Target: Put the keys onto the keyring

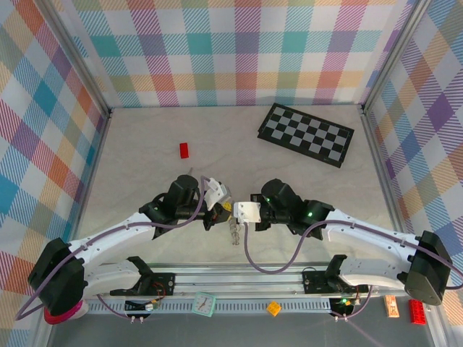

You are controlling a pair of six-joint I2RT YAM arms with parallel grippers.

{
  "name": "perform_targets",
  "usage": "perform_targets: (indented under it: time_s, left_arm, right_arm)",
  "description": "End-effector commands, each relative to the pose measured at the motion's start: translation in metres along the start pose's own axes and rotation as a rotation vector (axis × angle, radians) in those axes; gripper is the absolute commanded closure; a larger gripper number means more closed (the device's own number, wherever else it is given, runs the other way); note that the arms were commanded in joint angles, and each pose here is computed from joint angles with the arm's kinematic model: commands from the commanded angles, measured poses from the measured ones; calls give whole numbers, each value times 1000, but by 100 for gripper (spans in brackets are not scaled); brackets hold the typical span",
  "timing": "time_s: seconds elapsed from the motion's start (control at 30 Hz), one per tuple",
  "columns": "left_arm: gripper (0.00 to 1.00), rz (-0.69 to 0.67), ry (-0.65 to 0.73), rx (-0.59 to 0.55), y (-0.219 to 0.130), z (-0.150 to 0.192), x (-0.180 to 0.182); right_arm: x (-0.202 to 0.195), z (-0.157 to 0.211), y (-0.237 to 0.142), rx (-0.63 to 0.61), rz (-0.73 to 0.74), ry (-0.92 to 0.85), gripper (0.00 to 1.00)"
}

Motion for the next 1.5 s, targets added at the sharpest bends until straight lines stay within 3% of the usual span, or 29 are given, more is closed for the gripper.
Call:
perform_targets:
  time_s: [0.0,0.47,1.47]
  left_arm:
    - [100,11,-44,-37,0,-11,1]
    - [100,27,-74,-38,2,-12,0]
    - [100,17,-70,-42,3,-13,2]
  right_arm:
    - [-6,-4,-3,-29,32,26,100]
    - [-12,-5,0,-34,62,23,100]
    - [4,0,3,-11,-29,10,100]
Point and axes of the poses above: each hand's point on the last joint's axis, 136 mm out from that joint toward the fingers, its own y axis out along the fingers, its own x axis along the line the jaws close on, z = x × y, the point moved 1 cm from there along -y, back along the fingers, and after that the axes turned 9 degrees about y, right-handed, at the moved point
